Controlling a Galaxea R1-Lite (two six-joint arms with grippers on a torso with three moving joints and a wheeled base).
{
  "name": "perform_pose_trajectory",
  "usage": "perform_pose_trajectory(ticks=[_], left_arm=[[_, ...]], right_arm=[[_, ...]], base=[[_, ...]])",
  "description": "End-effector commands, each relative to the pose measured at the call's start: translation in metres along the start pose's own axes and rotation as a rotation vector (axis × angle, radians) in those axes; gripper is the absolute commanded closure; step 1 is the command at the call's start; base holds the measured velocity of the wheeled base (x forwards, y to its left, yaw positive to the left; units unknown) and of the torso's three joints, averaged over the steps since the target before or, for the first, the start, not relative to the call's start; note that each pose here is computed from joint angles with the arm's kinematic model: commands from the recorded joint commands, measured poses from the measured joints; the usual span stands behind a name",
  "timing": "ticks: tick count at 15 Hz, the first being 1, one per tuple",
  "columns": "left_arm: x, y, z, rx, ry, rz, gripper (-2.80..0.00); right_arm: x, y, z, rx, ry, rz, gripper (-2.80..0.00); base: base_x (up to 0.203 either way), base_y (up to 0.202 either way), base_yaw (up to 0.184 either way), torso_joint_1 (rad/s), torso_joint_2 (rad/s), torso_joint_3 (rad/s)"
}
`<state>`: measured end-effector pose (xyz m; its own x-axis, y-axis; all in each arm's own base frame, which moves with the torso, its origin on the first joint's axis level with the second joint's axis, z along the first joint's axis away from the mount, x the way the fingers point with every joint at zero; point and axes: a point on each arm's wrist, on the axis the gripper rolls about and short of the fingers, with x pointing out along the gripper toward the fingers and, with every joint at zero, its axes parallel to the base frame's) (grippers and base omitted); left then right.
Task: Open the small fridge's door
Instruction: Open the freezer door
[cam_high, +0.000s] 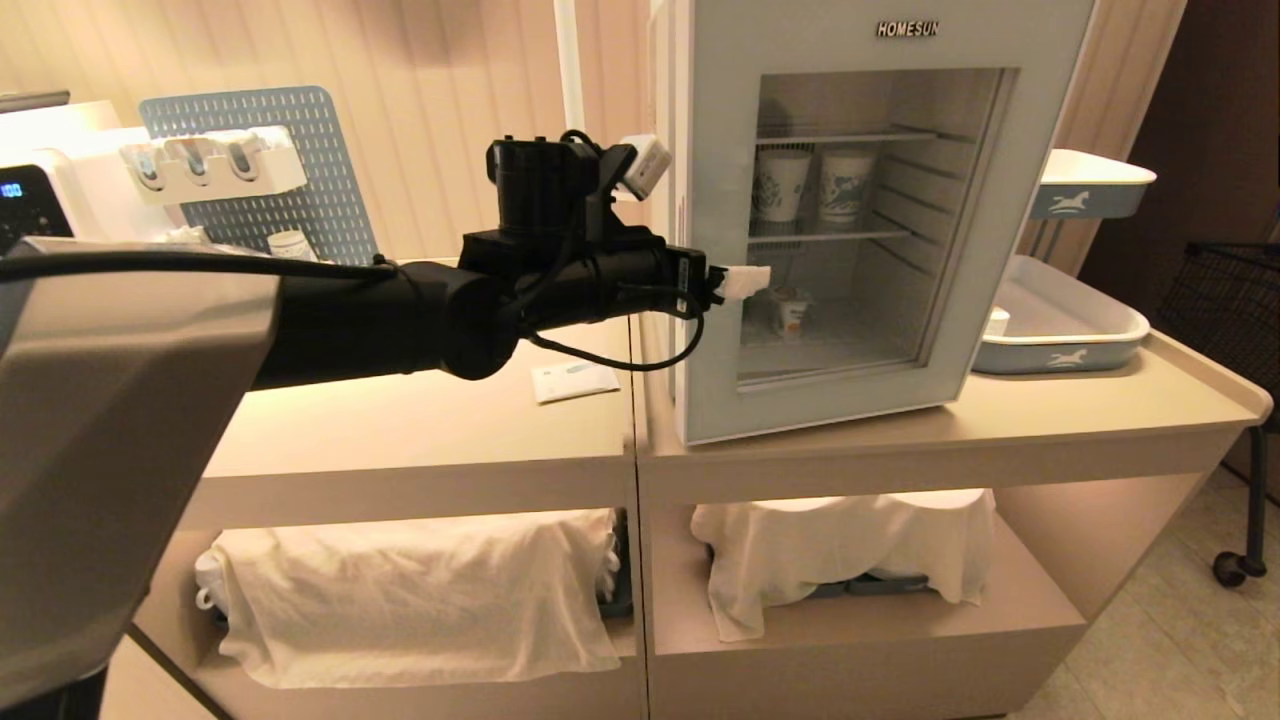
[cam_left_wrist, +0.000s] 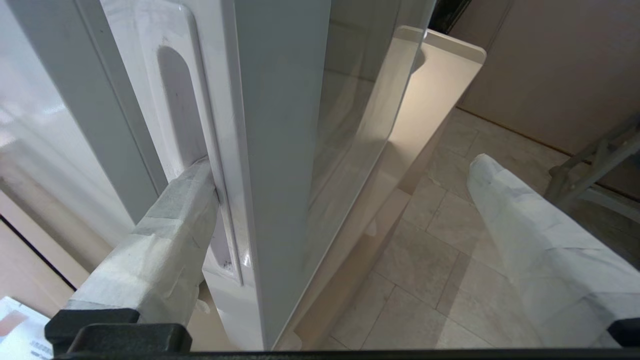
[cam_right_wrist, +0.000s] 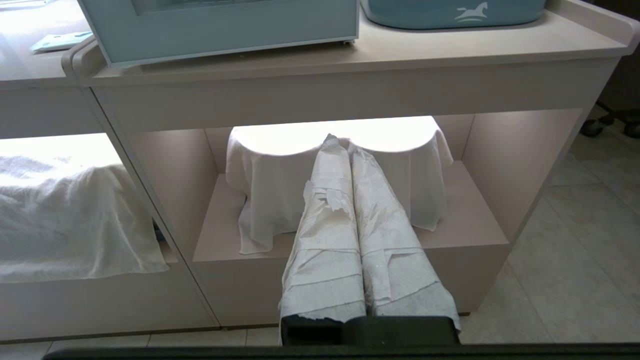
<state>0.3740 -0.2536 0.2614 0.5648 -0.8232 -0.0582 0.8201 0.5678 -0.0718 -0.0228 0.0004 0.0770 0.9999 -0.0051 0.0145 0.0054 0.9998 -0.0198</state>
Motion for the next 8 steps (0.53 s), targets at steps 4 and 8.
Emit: perform_pose_trajectory(ticks=[4, 8], left_arm=[[-0.015, -0.009, 0.004, -0.008, 0.018, -0.003, -2.8], [-0.027, -0.019, 0.009, -0.016, 0.023, -0.011, -2.8]], right_arm=[[0.001, 0.0, -0.003, 0.0, 0.01, 0.001, 0.0], [0.001, 0.0, -0.003, 0.0, 0.01, 0.001, 0.0]], base=[[0.0, 0.0, 0.0, 0.0, 0.0, 0.0], [0.0, 0.0, 0.0, 0.0, 0.0, 0.0]])
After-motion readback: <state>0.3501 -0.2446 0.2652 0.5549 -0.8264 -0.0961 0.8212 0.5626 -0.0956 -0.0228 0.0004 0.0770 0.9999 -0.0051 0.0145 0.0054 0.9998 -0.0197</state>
